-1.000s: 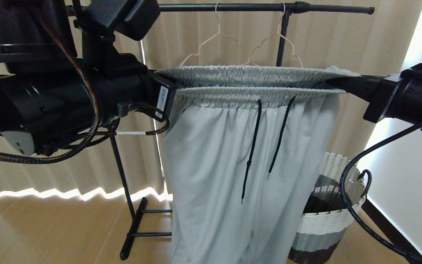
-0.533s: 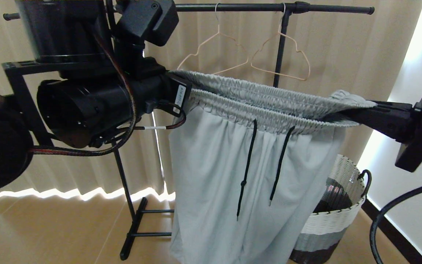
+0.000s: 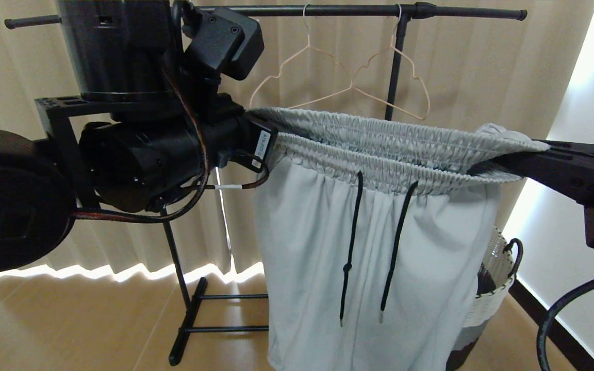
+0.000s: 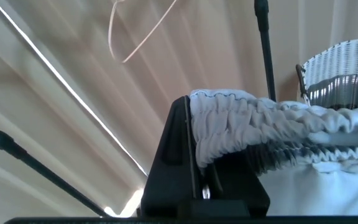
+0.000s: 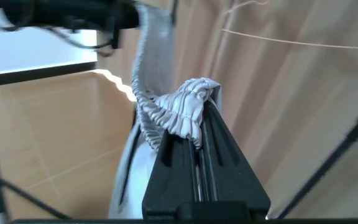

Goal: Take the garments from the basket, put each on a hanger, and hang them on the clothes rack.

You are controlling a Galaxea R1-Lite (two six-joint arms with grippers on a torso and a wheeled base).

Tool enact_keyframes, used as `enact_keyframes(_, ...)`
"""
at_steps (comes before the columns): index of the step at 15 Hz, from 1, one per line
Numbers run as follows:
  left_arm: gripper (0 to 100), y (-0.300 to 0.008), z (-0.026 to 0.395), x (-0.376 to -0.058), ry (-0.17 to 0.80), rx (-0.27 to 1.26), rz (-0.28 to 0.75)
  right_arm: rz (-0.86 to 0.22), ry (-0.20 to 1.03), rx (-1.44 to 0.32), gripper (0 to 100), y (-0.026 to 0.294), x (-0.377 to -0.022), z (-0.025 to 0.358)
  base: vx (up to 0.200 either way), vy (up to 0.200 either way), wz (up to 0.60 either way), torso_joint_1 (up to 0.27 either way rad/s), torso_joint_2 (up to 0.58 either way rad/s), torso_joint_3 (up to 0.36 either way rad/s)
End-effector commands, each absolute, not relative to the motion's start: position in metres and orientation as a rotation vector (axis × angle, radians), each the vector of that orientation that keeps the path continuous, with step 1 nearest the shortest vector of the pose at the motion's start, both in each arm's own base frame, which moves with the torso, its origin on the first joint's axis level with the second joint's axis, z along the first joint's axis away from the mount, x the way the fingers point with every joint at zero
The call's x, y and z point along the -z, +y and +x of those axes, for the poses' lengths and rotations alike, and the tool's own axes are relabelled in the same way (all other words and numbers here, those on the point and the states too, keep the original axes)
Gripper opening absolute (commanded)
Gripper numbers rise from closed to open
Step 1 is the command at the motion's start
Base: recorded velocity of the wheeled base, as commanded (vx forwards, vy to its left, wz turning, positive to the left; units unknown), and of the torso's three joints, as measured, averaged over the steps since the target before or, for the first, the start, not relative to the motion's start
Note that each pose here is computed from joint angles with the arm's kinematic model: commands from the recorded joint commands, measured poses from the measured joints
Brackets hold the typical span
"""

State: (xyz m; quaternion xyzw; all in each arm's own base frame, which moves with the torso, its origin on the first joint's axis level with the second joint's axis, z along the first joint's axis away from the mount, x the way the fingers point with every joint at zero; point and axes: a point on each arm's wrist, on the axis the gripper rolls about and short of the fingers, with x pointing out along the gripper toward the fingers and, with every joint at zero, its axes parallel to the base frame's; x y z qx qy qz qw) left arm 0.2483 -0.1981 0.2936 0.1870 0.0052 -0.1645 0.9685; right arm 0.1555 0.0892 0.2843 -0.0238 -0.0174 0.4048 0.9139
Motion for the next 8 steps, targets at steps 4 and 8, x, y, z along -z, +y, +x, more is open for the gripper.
enact_keyframes(4,0,-0.164,0.206,-0.313,0.061,0.367,0.381,-0.054,0.011,-0.643,0,0.089,-0.285,0.203,0.000,0.000,0.00,0.000,0.00,0.000)
enact_keyframes(8,0,-0.143,0.165,-0.313,0.080,0.573,0.376,-0.044,-0.054,-0.622,0,0.101,-0.282,0.234,0.000,0.000,0.00,0.000,0.00,0.000)
